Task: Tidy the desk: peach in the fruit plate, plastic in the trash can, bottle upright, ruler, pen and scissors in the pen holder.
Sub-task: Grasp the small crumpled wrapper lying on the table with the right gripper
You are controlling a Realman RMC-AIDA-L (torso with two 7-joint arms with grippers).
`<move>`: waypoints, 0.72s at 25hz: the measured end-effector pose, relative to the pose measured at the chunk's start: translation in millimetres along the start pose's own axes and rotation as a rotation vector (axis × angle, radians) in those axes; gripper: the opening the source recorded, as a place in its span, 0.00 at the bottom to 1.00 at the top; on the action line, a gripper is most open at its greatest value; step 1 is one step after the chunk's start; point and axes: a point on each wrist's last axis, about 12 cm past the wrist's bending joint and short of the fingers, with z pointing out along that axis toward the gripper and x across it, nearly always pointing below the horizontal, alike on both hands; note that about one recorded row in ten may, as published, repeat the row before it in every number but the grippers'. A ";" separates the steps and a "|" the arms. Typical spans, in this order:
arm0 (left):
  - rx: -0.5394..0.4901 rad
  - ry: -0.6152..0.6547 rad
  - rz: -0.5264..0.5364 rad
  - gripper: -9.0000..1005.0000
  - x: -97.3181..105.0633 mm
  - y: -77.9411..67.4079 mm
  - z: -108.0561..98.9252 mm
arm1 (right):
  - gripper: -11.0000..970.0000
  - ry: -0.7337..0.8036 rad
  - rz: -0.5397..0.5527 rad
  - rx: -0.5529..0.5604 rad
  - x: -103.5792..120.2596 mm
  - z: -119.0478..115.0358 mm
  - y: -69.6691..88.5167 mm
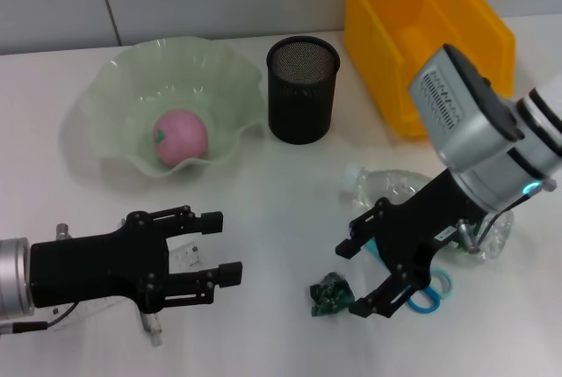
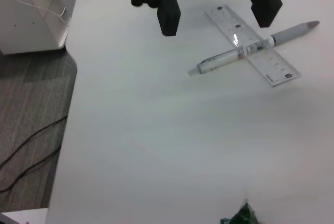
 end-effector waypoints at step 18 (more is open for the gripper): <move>-0.002 0.000 0.001 0.77 0.1 0.0 1.1 | 0.80 -0.007 -0.034 0.006 4.4 21.0 -2.6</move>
